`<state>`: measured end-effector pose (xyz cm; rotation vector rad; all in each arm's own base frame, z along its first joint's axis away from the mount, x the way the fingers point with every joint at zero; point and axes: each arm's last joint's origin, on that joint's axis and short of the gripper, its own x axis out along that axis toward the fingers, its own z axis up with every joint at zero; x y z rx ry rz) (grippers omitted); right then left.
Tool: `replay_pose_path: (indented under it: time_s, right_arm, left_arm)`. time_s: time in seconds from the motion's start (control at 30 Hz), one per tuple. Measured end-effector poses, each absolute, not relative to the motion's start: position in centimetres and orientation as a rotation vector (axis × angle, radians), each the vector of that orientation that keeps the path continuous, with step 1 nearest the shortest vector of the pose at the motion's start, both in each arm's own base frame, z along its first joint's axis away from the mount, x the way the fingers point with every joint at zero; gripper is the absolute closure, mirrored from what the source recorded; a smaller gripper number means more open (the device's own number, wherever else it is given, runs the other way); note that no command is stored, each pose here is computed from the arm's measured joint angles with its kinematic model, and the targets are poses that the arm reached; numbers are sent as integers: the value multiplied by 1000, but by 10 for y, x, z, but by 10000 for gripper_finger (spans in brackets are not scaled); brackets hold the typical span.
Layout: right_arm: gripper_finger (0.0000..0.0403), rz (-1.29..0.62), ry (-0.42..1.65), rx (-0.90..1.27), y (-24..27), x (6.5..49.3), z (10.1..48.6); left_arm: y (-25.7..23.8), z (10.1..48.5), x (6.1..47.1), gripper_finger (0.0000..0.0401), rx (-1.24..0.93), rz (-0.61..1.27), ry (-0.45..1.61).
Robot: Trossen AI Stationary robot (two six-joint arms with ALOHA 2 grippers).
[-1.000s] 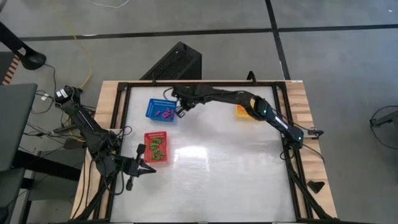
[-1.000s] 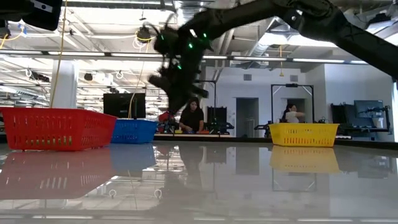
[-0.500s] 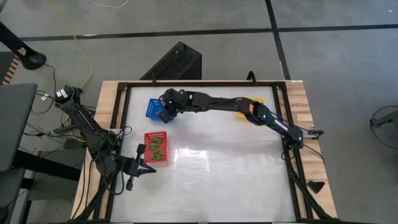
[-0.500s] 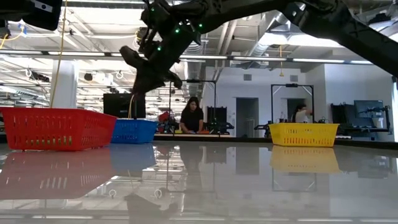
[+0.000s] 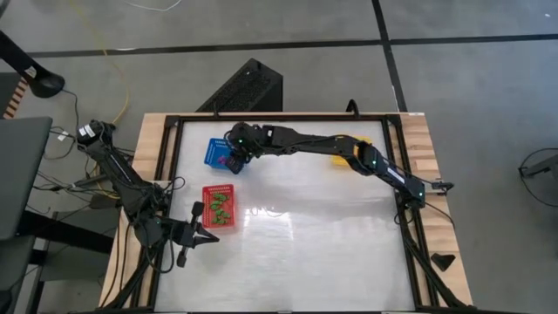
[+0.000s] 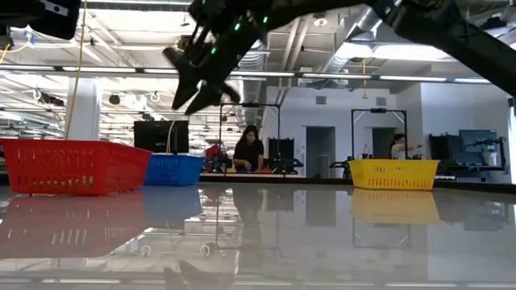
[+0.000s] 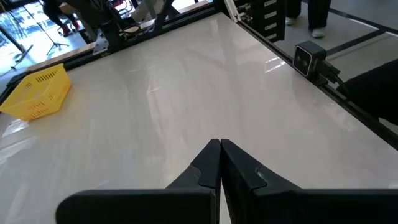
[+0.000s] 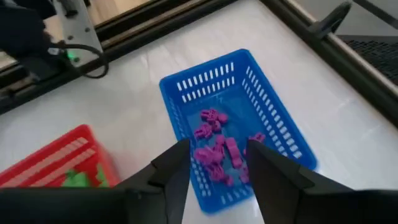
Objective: Sort Halloween decoration
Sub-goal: Return to Home Position
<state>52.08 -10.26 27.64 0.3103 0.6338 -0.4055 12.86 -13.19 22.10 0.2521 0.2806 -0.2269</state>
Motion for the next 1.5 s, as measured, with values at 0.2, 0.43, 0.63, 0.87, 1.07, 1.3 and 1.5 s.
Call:
replay_pose_path:
  time_s: [0.2, 0.43, 0.63, 0.87, 1.07, 1.3, 1.5]
  right_arm:
    - [217, -374, 733, 254, -83, 489, 318]
    - [232, -363, 986, 88, -33, 433, 357]
    - [241, -387, 1059, -90, 26, 375, 370]
    - [243, -221, 662, 29, 53, 299, 336]
    - [244, -43, 260, 83, 46, 241, 290]
    - [244, -41, 16, 94, 29, 184, 250]
    - [244, -31, -50, 120, 19, 159, 226]
  left_arm:
    - [-132, 221, 129, 401, 244, -225, 280]
    - [-133, 228, 133, 401, 171, -219, 217]
    - [-133, 229, 166, 401, 129, -299, 119]
    - [-96, 227, 215, 401, 113, -272, 61]
    - [-59, 252, 196, 401, 92, -181, 64]
    - [-43, 232, 145, 401, -7, -34, 5]
    - [-33, 206, 120, 401, -59, -11, -69]
